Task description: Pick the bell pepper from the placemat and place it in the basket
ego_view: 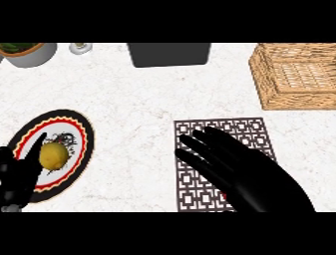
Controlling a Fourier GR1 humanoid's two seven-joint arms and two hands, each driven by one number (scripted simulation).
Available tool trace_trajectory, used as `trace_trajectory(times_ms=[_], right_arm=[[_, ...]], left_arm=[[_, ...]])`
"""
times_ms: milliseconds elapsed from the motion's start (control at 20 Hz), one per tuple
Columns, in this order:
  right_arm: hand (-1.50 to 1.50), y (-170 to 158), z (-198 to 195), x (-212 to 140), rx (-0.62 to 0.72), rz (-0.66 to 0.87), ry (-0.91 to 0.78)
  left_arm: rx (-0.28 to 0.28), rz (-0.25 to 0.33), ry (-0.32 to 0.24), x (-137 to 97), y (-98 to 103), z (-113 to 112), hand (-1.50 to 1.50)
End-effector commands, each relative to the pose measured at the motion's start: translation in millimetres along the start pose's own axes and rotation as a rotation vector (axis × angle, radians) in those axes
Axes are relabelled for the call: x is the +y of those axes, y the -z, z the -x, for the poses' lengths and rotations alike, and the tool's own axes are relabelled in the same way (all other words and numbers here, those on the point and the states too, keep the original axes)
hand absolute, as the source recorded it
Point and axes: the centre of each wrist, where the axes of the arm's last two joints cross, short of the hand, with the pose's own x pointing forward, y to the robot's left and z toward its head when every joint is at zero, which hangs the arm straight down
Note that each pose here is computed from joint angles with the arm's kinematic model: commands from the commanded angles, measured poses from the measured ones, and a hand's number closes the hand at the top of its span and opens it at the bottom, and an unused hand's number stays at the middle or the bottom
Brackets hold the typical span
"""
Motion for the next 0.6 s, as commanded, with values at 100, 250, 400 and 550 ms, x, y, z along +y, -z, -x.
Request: trace_trajectory(times_ms=[100, 250, 400, 550], right_arm=[[-1.5, -24, -23, -52, 0.102, -0.142, -0.233], [-1.5, -38, -26, -64, 0.146, -0.293, -0.279], [-1.5, -44, -28, -72, 0.199, -0.391, -0.332], [-1.5, -47, -29, -87, 0.211, -0.439, -0.369]], left_arm=[[0.121, 0.064, -0.023, -25, -16, 40, 0.0], [0.096, 0.066, -0.019, -22, -12, 21, 0.0], [0.105, 0.067, -0.023, -23, -19, 31, 0.0], [0.108, 0.082, -0.021, -25, -15, 25, 0.0]])
